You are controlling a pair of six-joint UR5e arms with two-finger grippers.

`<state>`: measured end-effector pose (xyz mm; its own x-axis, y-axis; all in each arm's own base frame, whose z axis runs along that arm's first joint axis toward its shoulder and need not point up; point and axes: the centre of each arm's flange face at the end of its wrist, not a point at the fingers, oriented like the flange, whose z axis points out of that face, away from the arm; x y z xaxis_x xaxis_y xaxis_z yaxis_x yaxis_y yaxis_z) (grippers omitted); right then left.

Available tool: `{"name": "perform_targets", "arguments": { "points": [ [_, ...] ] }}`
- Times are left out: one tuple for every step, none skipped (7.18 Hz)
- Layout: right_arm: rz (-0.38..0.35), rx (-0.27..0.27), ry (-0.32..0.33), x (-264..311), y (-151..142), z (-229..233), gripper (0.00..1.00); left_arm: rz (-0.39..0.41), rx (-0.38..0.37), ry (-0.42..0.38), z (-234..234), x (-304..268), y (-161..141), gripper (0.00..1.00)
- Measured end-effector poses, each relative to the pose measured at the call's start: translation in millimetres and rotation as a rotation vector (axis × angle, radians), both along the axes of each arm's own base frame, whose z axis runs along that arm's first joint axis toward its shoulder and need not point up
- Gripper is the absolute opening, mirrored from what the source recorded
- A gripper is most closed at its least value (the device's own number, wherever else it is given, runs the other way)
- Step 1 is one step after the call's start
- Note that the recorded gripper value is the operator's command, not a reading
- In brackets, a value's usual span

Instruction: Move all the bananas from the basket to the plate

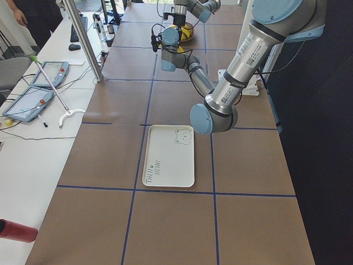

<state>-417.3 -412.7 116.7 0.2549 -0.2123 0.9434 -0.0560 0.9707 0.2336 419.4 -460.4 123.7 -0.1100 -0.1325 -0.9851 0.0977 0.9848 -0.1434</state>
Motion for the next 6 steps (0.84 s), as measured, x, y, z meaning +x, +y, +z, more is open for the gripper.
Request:
{"name": "perform_targets", "arguments": {
  "points": [
    [-0.006,0.0,-0.002,-2.5,2.8,-0.7,0.02,-0.003,0.0,0.003,-3.4,4.2,1.0,0.86],
    [-0.009,0.001,-0.003,-3.5,4.6,-1.4,0.02,-0.005,0.0,0.003,-4.3,5.8,0.8,0.62],
    [-0.012,0.003,-0.006,-3.6,6.0,-2.4,0.02,-0.006,-0.002,0.002,-3.8,6.6,0.3,0.3],
    [-0.013,0.004,-0.008,-3.1,6.7,-2.9,0.11,-0.006,-0.004,-0.001,-2.3,8.0,-0.6,0.03],
    [-0.013,0.003,-0.009,-3.1,7.1,-2.9,0.99,-0.007,-0.005,-0.006,-0.1,9.2,-1.6,0.0],
    [-0.014,0.002,-0.008,-3.4,7.3,-2.3,1.0,-0.007,-0.006,-0.01,2.3,9.9,-2.3,0.0]
  ]
}}
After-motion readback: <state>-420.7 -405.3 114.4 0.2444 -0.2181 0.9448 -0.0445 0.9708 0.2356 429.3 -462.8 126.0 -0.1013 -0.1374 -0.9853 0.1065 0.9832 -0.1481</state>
